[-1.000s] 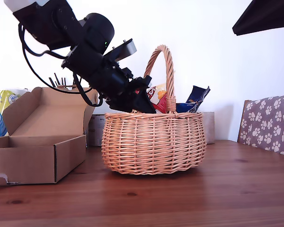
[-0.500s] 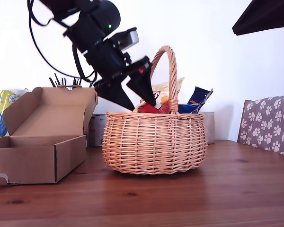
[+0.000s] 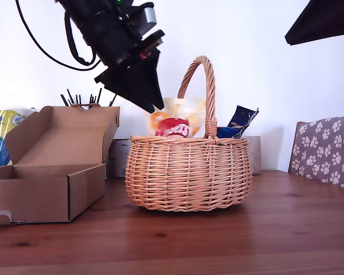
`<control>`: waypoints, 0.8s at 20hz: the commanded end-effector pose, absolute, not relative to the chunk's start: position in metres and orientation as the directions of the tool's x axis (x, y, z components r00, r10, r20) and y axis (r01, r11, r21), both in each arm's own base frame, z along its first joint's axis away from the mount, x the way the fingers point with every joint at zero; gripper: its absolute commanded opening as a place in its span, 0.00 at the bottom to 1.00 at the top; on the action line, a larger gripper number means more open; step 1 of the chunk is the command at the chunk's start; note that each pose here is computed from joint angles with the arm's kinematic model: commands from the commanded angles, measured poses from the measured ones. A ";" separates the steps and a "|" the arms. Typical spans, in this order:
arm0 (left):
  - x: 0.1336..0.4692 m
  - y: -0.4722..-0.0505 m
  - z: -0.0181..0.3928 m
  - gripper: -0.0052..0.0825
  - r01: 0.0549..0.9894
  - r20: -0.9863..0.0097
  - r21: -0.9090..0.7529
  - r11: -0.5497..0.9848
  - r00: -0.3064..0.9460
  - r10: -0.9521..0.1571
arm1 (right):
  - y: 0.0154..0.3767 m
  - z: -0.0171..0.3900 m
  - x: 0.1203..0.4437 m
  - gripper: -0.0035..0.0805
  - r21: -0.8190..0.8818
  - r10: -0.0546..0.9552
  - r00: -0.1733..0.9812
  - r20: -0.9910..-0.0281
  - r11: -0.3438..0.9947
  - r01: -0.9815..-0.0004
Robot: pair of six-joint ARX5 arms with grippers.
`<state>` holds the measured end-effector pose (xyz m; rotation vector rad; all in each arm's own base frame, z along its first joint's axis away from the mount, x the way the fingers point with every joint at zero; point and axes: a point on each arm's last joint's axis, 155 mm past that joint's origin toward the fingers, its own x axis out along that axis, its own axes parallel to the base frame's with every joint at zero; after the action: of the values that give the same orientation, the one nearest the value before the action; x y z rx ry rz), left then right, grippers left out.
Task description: Move the bags of Easter eggs from the cardboard box on the left into the woven basket on the right side.
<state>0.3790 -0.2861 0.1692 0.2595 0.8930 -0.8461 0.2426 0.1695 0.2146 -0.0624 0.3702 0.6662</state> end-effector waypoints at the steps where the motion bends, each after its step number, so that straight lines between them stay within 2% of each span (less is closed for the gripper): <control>1: 0.374 -0.280 0.158 0.04 0.742 -0.777 -0.136 0.657 0.332 -0.536 | 0.167 0.211 0.247 0.03 0.054 0.570 0.735 -0.368 0.802 -0.595; 4: 0.370 -0.270 0.163 0.04 0.715 -0.714 -0.113 0.690 0.424 -0.557 | 0.161 0.207 0.258 0.03 0.077 0.536 0.758 -0.371 0.831 -0.551; 9: 0.362 -0.221 0.174 0.04 0.607 -0.523 -0.053 0.793 0.659 -0.540 | 0.146 0.222 0.280 0.03 0.098 0.477 0.842 -0.253 0.878 -0.468; 12: 0.354 -0.180 0.176 0.04 0.524 -0.415 -0.043 0.851 0.765 -0.492 | 0.131 0.215 0.290 0.03 0.092 0.429 0.875 -0.223 0.903 -0.419; 16: 0.338 -0.125 0.169 0.04 0.406 -0.333 -0.066 0.911 0.852 -0.404 | 0.120 0.207 0.290 0.03 0.100 0.416 0.886 -0.205 0.909 -0.404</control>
<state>0.3410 -0.1265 0.1682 0.0199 0.3628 -0.4279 0.2923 0.1204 0.2036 0.0490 0.2501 0.4216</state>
